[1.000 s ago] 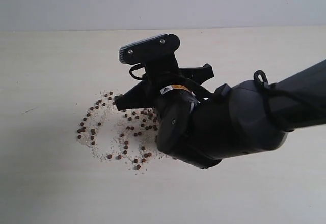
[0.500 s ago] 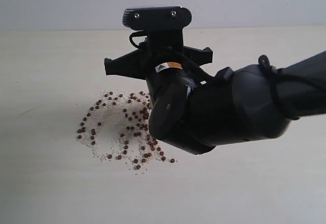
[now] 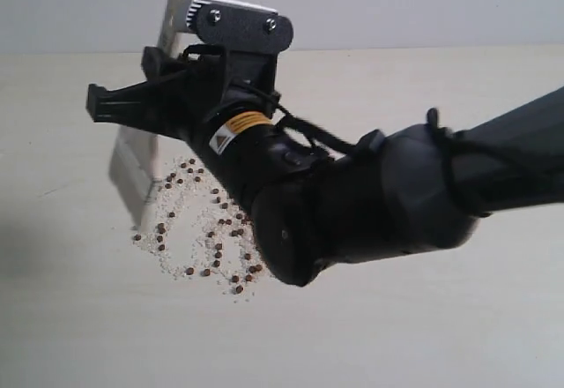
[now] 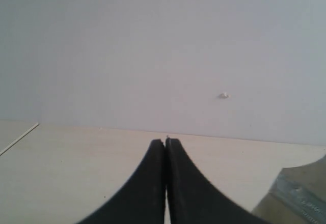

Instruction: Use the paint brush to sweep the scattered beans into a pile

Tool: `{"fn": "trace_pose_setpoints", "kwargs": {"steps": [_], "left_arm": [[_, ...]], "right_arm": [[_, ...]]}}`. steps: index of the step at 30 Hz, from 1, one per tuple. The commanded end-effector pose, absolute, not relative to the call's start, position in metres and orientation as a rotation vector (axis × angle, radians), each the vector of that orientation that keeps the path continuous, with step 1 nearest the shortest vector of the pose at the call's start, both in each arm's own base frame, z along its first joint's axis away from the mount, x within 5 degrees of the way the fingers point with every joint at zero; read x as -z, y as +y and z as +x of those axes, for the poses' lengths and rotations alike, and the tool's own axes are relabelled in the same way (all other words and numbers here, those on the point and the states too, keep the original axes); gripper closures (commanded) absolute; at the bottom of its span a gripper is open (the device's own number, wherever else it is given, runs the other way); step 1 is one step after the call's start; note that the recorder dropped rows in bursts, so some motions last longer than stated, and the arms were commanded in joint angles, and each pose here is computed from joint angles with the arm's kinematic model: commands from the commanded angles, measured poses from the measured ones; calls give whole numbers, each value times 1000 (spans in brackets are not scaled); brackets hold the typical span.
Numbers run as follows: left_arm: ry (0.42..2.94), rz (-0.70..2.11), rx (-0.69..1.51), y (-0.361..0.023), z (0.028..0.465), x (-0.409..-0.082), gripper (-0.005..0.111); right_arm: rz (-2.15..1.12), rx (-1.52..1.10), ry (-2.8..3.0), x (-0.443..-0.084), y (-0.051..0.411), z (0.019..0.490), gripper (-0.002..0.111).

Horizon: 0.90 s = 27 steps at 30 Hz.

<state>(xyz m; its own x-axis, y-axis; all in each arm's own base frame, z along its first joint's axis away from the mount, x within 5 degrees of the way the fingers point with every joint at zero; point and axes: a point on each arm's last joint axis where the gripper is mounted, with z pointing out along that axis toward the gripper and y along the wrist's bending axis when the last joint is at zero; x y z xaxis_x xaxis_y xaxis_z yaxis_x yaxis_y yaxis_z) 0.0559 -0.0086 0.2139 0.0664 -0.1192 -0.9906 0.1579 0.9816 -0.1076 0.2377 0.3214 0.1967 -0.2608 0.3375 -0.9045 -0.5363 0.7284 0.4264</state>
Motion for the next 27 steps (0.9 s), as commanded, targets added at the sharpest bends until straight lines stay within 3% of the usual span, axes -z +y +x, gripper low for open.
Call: {"fn": "trace_pose_setpoints", "kwargs": {"steps": [1,13,27], "left_arm": [[1487,20,219,-8,55,-213,107],[1487,20,219,-8,55,-213,107],[1487,20,219,-8,55,-213,107]], "right_arm": [[-109,-1046,1565,-177,342,242,108],[112,-1093,1743,-124,369,265,108],[229,-1020,1873,-110,363,267,108]]}}
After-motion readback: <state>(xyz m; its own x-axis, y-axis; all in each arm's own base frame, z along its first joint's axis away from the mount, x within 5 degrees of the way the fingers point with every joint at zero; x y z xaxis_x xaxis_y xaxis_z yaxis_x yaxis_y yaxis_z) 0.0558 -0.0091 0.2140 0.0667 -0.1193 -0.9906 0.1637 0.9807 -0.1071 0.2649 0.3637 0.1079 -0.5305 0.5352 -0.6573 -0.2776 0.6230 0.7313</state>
